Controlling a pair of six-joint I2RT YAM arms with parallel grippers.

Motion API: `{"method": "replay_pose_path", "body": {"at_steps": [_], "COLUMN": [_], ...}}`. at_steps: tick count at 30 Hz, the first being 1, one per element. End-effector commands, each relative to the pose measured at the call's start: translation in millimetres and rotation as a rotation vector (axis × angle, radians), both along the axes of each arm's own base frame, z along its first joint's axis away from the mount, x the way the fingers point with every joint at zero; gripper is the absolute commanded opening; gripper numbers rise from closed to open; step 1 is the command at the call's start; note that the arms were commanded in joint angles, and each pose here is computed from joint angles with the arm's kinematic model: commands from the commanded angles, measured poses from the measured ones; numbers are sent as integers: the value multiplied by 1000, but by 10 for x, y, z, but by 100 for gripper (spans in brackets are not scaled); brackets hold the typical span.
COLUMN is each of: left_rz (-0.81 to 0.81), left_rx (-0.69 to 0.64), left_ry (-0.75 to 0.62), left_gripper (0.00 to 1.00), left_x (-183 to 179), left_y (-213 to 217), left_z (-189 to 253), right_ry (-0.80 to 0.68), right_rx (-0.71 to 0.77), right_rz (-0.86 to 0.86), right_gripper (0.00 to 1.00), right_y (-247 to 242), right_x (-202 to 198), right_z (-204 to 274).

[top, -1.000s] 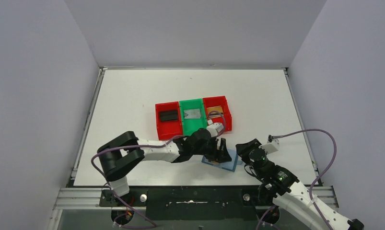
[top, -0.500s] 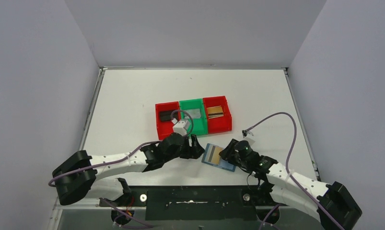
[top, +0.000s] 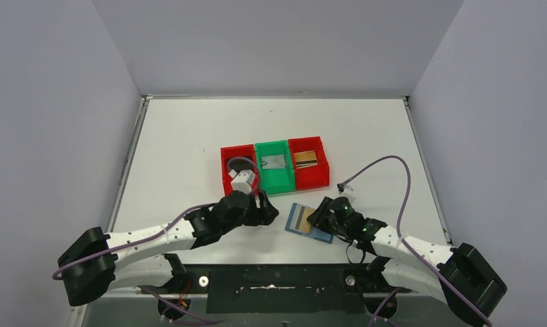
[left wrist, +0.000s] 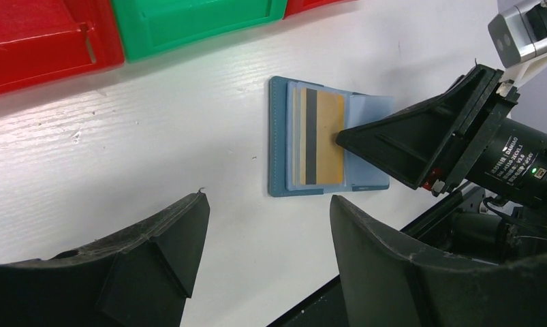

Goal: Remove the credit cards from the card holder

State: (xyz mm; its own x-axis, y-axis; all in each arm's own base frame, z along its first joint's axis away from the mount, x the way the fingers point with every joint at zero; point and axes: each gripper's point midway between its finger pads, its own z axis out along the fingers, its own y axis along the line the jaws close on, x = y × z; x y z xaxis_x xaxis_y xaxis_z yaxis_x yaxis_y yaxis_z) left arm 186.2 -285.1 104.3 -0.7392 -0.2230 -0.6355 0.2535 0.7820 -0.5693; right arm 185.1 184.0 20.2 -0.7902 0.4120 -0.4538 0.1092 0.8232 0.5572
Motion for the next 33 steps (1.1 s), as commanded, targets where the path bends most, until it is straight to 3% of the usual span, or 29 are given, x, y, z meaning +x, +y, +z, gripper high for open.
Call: {"method": "replay_pose_path", "body": {"at_steps": [1,5,17,20,33], "left_rz": [9,-23,-82,-97,-153], "left_rx": [-17,-17,13,7,27], "left_ry": [-22,-17,-14,-6,55], "left_gripper": [65,65,64,56,39], "left_x": [61,53,101,116,250], "left_y": [-24,-108,-314,-375,-671], "left_z": [98,86,65,6,-291], "right_ry": [-42,-41,-82,-88,-117], "right_rx": [59,88,102,101,139], "right_rz": [14,90,349,389,285], "right_gripper": [31,23,21,21,24], "right_y": [116,261,621,648,624], "right_x": [90,72,73,45,174], "right_z": [47,33,51,35,176]}}
